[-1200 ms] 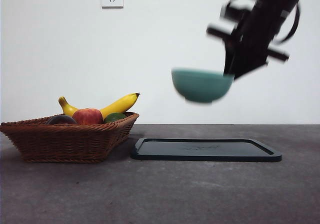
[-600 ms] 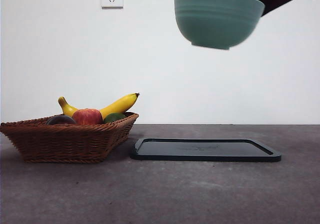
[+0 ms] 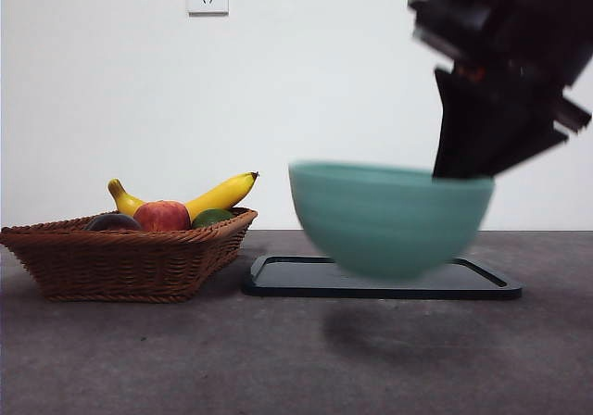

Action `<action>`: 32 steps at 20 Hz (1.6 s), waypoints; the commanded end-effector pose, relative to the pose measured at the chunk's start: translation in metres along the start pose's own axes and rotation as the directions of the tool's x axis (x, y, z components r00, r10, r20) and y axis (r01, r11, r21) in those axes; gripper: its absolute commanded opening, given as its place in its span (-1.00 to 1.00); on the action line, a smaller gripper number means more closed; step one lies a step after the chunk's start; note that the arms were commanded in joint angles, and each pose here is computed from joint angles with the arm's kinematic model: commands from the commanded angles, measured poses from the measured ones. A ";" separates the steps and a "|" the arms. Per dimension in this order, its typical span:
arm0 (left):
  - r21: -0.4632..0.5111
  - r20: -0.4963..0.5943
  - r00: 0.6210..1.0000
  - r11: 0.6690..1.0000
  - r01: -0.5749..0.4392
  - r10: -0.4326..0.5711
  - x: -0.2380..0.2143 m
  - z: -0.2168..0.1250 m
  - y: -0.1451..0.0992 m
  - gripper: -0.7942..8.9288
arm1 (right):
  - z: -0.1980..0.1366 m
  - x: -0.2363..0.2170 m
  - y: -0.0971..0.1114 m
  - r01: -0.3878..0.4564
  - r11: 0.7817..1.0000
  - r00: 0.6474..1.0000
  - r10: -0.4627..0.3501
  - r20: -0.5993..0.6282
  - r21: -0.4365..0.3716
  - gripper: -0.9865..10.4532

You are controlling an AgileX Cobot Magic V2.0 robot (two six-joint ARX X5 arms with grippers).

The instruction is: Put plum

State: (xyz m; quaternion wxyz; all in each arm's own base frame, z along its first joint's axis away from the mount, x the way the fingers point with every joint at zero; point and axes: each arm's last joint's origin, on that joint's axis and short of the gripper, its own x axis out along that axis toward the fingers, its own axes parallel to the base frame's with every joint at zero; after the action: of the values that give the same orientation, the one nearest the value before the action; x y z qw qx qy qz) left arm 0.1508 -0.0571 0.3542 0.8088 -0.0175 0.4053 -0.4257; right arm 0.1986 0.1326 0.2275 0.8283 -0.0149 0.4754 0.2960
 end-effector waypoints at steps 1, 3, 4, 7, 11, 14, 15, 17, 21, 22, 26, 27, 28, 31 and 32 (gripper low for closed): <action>0.026 0.010 1.000 1.000 0.005 -0.005 -0.001 0.004 -0.001 -0.01 | -0.001 0.014 0.002 -0.002 1.000 1.000 0.002 -0.017 0.001 -0.81; 0.026 0.010 1.000 1.000 0.005 -0.005 -0.001 0.004 -0.001 -0.01 | -0.002 0.024 0.002 0.025 1.000 0.999 -0.025 -0.031 -0.008 -0.81; 0.026 0.010 1.000 1.000 0.005 -0.005 -0.001 0.004 -0.001 -0.01 | -0.002 0.028 0.002 0.044 0.999 0.998 -0.044 -0.039 -0.011 -0.81; 0.026 0.010 1.000 1.000 0.005 -0.005 -0.001 0.004 -0.001 -0.01 | -0.002 0.038 0.000 0.047 0.999 0.997 -0.047 -0.058 -0.010 -0.81; 0.026 0.010 1.000 1.000 0.005 -0.005 -0.001 0.004 -0.001 -0.01 | -0.002 0.049 -0.003 0.050 0.999 0.996 -0.051 -0.078 -0.007 -0.81; 0.026 0.010 1.000 1.000 0.005 -0.005 -0.001 0.004 -0.001 -0.01 | -0.003 0.050 -0.003 0.050 0.999 0.996 -0.050 -0.080 -0.007 -0.81; 0.027 0.010 1.000 1.000 0.005 -0.005 -0.001 0.004 -0.001 -0.01 | -0.003 0.050 -0.003 0.051 0.999 0.995 -0.051 -0.082 -0.007 -0.81; 0.026 0.010 1.000 1.000 0.005 -0.005 -0.001 0.004 -0.001 -0.01 | -0.003 0.050 -0.003 0.050 0.999 0.995 -0.051 -0.084 -0.006 -0.80; 0.026 0.010 1.000 1.000 0.005 -0.005 -0.001 0.004 -0.001 -0.01 | -0.003 0.050 -0.003 0.051 0.999 0.995 -0.050 -0.085 0.007 -0.62; 0.026 0.010 1.000 1.000 0.005 -0.005 -0.001 0.004 -0.001 -0.01 | -0.003 0.050 -0.003 0.051 0.999 0.995 -0.050 -0.084 0.013 -0.51; 0.026 0.009 1.000 1.000 0.005 -0.005 -0.001 0.004 -0.001 -0.01 | -0.001 0.046 -0.001 0.043 0.999 0.997 -0.041 -0.067 0.023 -0.45; 0.026 0.009 1.000 1.000 0.005 -0.005 -0.001 0.004 -0.001 -0.01 | 0.000 0.041 0.000 0.039 0.999 0.998 -0.038 -0.049 0.020 -0.45; 0.026 0.010 1.000 1.000 0.005 -0.005 -0.001 0.004 -0.001 -0.01 | 0.002 0.034 0.001 0.038 0.999 0.999 -0.038 -0.026 0.017 -0.45; 0.026 0.010 1.000 1.000 0.005 -0.005 -0.001 0.004 -0.001 -0.01 | 0.011 0.003 0.007 0.052 0.999 0.997 -0.053 0.063 0.006 -0.45; 0.026 0.009 1.000 1.000 0.005 -0.005 -0.001 0.004 -0.001 -0.01 | 0.014 -0.010 0.009 0.048 0.999 0.994 -0.048 0.094 0.005 -0.45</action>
State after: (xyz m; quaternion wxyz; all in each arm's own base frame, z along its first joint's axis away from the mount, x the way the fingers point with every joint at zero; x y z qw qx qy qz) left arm 0.1508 -0.0571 0.3542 0.8087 -0.0175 0.4054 -0.4260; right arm 0.1989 0.1368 0.2404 0.8526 -0.0162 0.4442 0.2747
